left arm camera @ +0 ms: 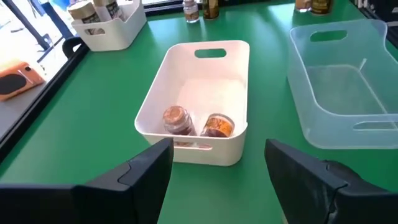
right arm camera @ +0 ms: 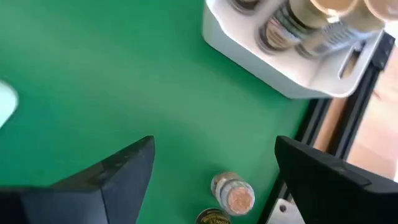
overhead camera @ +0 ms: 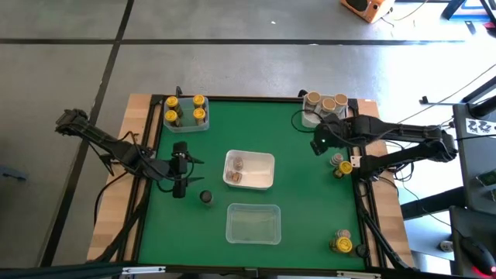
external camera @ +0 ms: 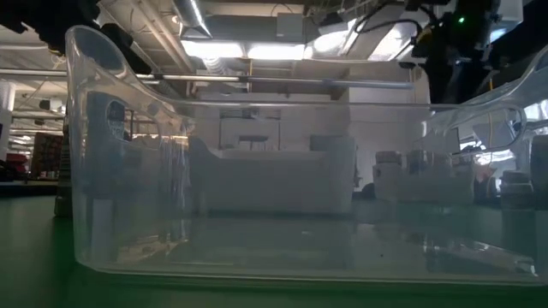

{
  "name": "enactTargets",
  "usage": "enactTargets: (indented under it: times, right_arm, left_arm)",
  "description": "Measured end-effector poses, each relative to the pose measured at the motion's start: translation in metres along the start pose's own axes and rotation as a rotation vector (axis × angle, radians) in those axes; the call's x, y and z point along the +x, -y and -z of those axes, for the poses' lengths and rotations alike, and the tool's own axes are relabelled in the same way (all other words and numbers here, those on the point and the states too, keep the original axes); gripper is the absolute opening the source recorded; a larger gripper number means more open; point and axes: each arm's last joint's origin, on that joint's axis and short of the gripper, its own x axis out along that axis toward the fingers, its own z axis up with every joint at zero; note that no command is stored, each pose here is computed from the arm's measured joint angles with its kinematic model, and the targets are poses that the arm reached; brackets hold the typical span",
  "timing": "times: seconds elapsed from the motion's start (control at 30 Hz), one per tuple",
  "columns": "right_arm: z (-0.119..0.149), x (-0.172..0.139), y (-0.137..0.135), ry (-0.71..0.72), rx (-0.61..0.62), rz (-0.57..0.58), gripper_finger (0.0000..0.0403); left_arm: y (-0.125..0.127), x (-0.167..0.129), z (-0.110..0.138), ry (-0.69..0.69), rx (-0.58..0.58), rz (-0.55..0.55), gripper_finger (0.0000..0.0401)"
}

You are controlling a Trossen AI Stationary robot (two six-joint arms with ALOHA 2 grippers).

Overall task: Sort spices by type
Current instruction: Put the top brown seasoning bottle into the bottom white bin

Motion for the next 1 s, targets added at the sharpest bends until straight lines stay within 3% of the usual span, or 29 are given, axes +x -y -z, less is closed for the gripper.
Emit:
enactTargets:
  times: [0.2, 0.43, 0.7, 1.0]
  right_arm:
    - [-0.009, 0.017, 0.001, -0.104, 0.065, 0.044, 0.0333]
    - [0.001, 0.056, 0.003, -0.313, 0.101, 0.154, 0.0333]
    - [0.010, 0.085, 0.007, -0.408, 0.146, 0.266, 0.0333]
    - [0.021, 0.116, 0.006, -0.531, 0.165, 0.305, 0.0333]
  left_arm:
    - [0.000, 0.000, 0.001, -0.009, -0.036, 0.001, 0.0251]
    - [0.000, 0.000, 0.001, -0.009, -0.048, 0.001, 0.0251]
    - [0.000, 0.000, 0.001, -0.008, -0.051, 0.001, 0.0251]
    - [0.000, 0.000, 0.001, -0.008, -0.052, 0.001, 0.0251]
